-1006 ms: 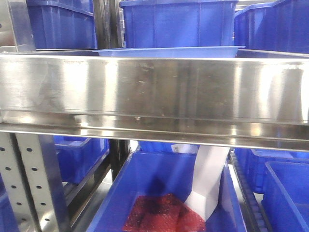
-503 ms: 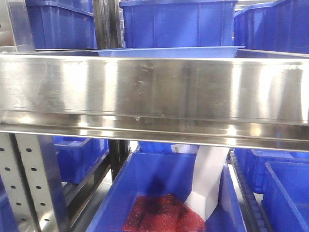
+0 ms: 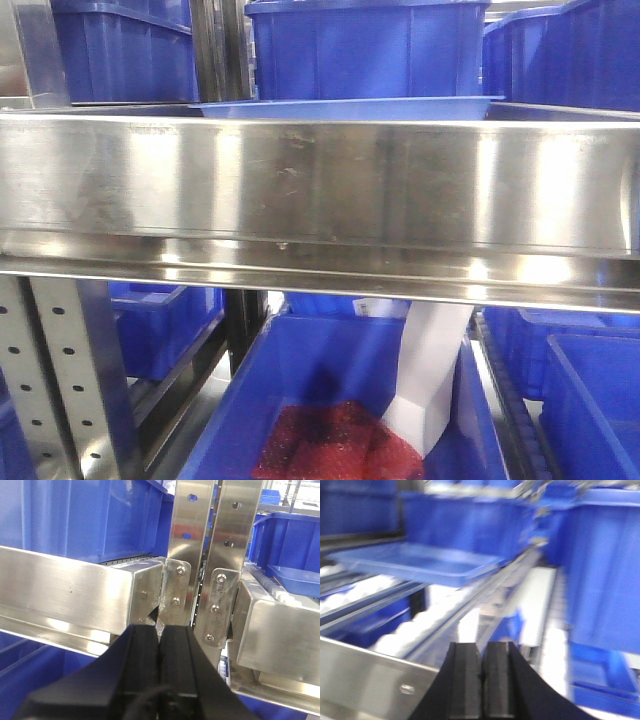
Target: Grab blue tray and place on right shelf
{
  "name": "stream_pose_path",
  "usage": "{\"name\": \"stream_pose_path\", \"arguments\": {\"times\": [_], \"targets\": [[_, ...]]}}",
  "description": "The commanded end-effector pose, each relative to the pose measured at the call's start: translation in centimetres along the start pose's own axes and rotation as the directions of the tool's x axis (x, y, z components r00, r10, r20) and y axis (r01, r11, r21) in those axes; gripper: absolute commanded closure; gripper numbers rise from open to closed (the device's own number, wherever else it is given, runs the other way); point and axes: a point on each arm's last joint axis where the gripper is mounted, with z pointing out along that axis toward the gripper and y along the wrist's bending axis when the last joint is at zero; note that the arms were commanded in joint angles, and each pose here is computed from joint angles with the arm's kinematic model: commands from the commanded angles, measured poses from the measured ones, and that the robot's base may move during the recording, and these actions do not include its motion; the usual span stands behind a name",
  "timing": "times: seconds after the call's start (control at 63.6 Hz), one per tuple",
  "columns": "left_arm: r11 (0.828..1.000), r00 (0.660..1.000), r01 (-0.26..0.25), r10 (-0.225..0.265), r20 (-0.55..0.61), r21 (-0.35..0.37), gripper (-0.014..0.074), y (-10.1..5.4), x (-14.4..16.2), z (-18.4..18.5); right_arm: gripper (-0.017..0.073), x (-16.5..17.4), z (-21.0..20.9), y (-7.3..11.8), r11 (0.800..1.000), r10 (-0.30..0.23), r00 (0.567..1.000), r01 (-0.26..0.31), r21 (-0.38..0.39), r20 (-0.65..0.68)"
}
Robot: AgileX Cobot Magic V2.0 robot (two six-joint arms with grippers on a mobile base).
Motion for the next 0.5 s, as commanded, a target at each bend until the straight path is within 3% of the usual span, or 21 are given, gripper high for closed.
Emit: {"name": "stream_pose_path", "arguments": {"times": [0.0, 0.141, 0.487], "targets": [[1.000, 0.996, -0.005, 0.005, 0.084, -0.003, 0.0643, 0.1, 0.0, -0.1, 0.0503, -0.5, -0.6, -0.1, 1.000, 0.012, 0.988, -0.016, 0.024, 0.153], [1.000, 0.996, -0.005, 0.005, 0.084, -0.003, 0.0642, 0.1, 0.0, -0.1, 0.0503, 1.1, -1.0, -0.4, 0.996, 0.044, 0.982, -0.057, 0.065, 0.185], [1.000, 0.997, -0.005, 0.005, 0.082, -0.003, 0.0643, 0.1, 0.0, 0.0, 0.0503, 3.2, -0.8, -0.5, 0.996, 0.039, 0.972, -0.057, 0.070, 0.231]]}}
